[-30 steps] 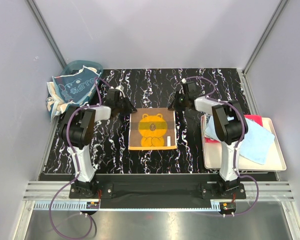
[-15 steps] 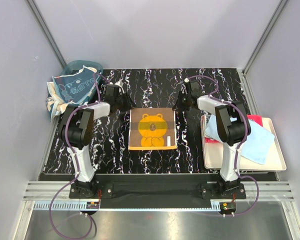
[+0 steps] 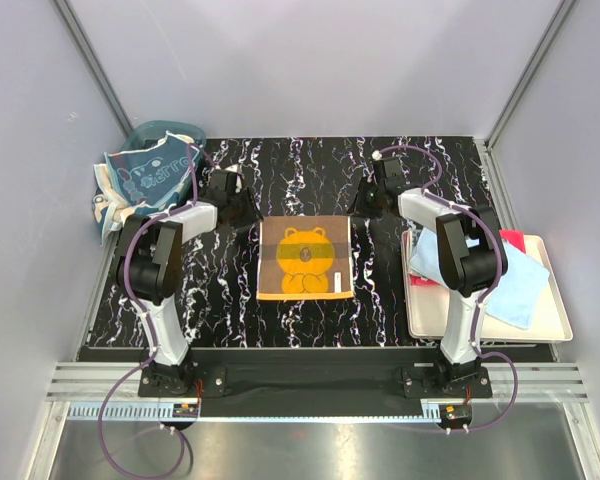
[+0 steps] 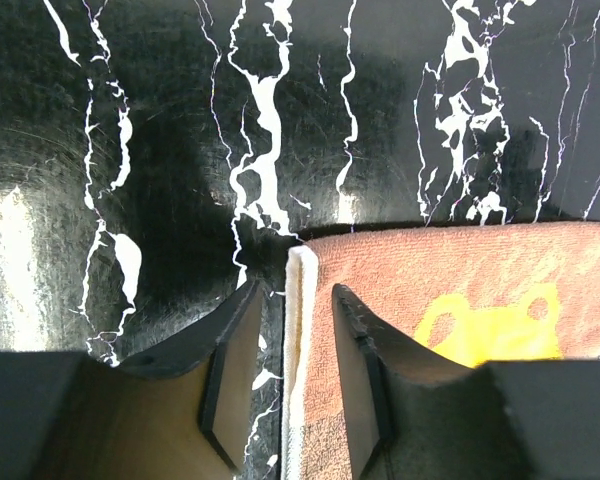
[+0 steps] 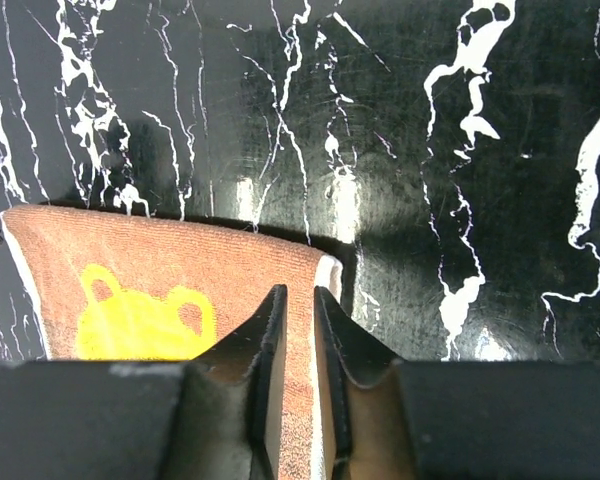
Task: Fold and stack the towels
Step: Fold the towel
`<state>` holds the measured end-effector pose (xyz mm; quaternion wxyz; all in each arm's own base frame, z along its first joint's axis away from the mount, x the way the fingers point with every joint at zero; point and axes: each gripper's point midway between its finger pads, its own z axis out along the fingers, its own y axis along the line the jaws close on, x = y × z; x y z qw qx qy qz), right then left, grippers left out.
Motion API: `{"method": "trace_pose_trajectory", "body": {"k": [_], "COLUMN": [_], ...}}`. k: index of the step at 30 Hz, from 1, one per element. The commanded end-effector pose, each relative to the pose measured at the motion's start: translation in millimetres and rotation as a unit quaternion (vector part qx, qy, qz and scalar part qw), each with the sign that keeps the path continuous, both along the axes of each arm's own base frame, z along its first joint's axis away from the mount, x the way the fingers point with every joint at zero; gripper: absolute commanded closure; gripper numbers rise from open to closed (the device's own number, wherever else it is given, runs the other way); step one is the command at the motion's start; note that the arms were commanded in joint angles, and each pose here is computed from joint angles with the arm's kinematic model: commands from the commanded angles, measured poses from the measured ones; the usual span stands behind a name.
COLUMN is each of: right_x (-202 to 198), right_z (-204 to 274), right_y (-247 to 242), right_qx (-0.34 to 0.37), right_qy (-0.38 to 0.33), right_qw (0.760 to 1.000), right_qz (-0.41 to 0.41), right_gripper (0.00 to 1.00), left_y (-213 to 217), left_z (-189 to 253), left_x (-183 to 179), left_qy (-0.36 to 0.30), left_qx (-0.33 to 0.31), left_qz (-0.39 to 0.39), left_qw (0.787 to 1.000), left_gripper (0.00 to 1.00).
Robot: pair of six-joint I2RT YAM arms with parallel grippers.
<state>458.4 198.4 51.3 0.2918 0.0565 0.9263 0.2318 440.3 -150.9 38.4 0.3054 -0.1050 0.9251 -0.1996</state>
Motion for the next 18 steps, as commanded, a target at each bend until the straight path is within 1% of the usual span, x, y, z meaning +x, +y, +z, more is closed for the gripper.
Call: {"method": "trace_pose_trajectory", "body": {"k": [1,11,12,18], "right_x": [6,3,3,3], "right_z": [22,0,-3,-17], "right_y": [-9,-10,-10,-6], "right_qx": [-0.013,-0.023,-0.022,-0.019], "right_qy": [-0.03,-0.01,-0.007,0.006], "right_qw": [0.999,1.0,1.0,1.0], "right_qz": [-0.009,-0.008,-0.007,0.0], "right_gripper": [0.76,0.67,0.64,0.64], "left_y": [-4,-6,-6,-6], "left_z": [18,5,2,-9], "left_x": [18,21,20,19], "left_qy": [-0.034,-0.019,-0.015,-0.005], "left_qx": [0.003,0.009,0.011,0.014], "left_qz": [-0.012,-0.016,-0.016,-0.016], "left_qw": [0.999,1.0,1.0,1.0], "left_gripper": [0.6,0.59,0.59,0.59]}}
